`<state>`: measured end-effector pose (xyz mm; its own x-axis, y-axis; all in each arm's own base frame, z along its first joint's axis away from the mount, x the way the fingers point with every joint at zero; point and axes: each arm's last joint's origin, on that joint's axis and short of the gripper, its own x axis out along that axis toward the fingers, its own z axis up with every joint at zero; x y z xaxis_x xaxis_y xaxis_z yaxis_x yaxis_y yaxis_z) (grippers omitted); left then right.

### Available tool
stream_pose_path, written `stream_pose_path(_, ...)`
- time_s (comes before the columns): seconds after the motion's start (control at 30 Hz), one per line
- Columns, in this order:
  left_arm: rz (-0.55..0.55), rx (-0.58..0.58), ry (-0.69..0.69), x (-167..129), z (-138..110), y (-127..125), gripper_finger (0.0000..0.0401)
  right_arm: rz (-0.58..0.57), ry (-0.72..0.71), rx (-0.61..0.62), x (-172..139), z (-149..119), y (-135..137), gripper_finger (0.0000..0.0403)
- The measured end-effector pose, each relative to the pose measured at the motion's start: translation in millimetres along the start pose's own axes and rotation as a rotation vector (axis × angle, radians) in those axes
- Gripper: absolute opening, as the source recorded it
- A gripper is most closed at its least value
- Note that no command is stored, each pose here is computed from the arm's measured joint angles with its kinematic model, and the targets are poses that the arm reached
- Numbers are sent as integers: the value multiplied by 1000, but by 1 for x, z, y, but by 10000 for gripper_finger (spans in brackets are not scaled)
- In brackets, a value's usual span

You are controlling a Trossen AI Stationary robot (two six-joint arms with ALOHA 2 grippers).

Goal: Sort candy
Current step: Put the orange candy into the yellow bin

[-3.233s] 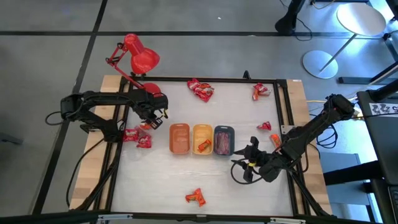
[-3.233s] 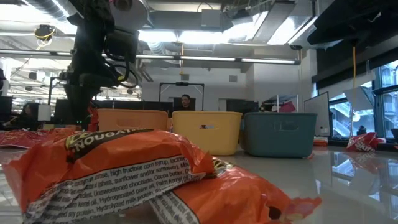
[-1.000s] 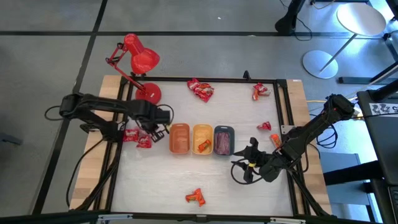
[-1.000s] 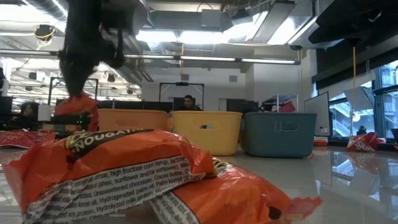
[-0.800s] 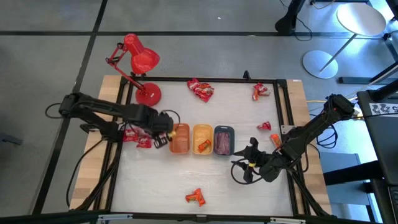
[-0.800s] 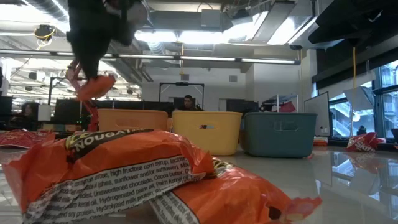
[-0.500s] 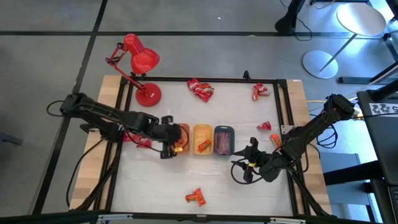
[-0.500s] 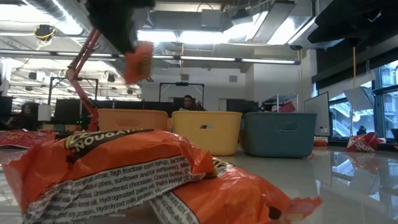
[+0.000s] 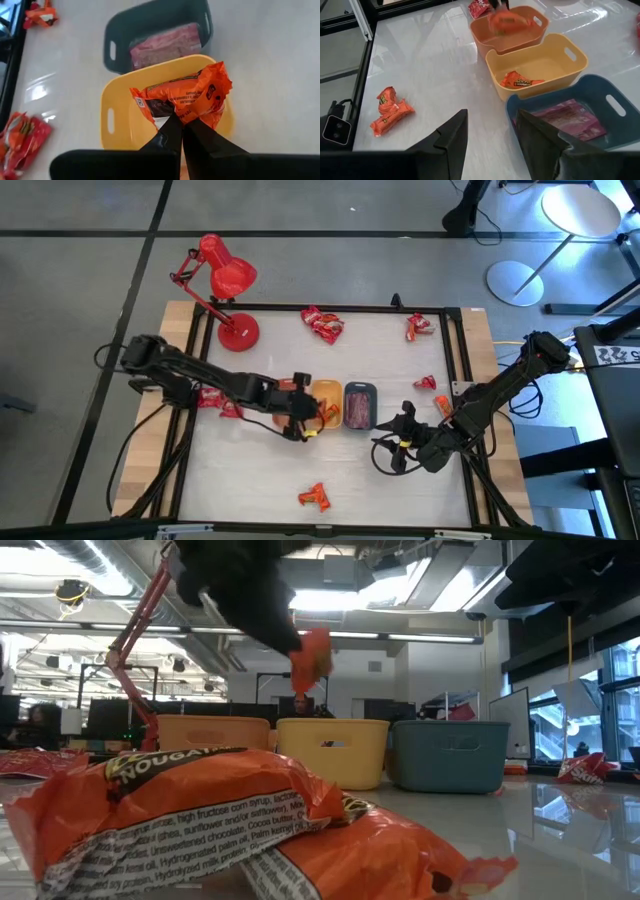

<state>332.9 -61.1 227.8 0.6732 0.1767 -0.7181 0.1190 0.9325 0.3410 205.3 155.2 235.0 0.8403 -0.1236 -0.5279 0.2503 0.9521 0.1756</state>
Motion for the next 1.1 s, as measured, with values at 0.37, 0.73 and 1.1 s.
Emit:
stream_pose_path(0.37,30,-8,68,57,-14,3,0,0,0,6,0,0,0,166)
stream_pose_path(0.73,33,-10,82,77,-20,0,0,-2,2,5,0,0,0,165)
stream_pose_path(1.1,39,-65,54,77,-18,0,74,-2,2,7,0,0,0,165)
